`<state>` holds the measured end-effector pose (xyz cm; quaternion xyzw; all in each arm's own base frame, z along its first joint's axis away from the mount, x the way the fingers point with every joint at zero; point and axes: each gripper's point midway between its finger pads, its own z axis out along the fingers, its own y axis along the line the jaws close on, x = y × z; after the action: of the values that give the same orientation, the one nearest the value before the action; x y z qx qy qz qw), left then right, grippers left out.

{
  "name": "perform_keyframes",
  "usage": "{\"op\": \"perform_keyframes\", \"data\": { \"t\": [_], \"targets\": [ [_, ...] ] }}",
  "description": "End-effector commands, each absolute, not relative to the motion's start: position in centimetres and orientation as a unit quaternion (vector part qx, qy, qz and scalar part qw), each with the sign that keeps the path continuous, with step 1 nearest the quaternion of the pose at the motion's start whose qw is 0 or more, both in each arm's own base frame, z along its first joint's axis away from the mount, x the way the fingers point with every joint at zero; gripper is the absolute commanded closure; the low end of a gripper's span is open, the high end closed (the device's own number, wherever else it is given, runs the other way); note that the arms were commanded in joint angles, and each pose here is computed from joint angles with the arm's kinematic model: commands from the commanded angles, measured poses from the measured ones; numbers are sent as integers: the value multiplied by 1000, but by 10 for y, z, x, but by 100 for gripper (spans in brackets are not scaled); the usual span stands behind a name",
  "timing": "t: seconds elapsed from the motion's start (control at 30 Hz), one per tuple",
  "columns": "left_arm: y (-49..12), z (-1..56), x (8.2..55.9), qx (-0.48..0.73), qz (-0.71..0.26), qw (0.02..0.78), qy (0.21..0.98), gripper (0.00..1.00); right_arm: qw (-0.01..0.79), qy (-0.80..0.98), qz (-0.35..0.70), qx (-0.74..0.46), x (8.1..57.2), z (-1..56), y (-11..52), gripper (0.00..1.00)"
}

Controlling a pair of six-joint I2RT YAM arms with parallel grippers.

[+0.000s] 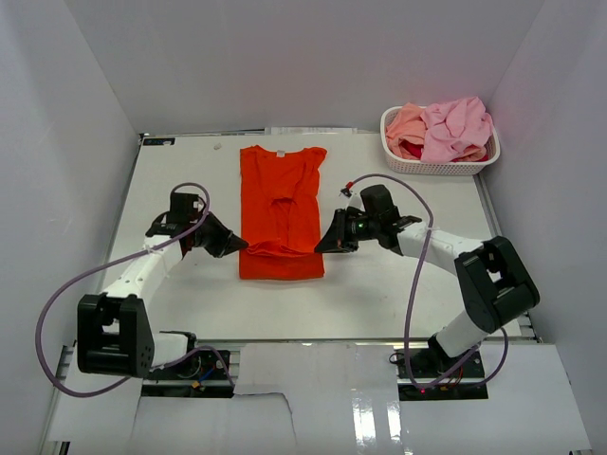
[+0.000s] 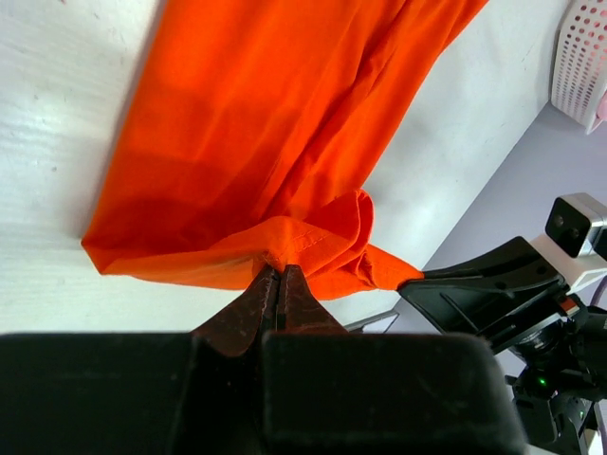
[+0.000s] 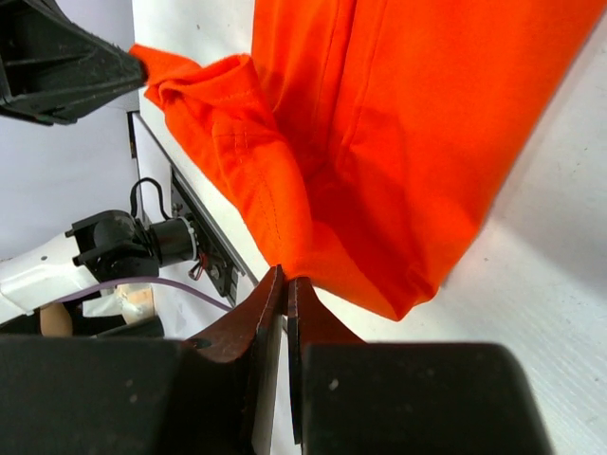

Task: Fold and stack the t-shirts
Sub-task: Fold the folded rectangular tshirt in 1/3 of the way

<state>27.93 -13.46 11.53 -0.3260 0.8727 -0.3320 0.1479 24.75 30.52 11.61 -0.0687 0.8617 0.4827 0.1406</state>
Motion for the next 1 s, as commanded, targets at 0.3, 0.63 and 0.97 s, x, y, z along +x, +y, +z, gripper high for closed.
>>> {"op": "perform_keyframes", "data": {
  "t": [0.3, 0.63, 0.97],
  "targets": [
    [-133, 126, 321, -300, -355, 179, 867, 100, 147, 853, 493, -92, 282, 126, 314, 92],
    [-135, 134, 347, -286, -356, 190, 869, 100, 152, 852, 491, -99, 303, 128, 323, 92],
    [-134, 129, 363, -284, -353, 190, 871, 100, 152, 857, 483, -92, 323, 128, 320, 92]
  ]
}}
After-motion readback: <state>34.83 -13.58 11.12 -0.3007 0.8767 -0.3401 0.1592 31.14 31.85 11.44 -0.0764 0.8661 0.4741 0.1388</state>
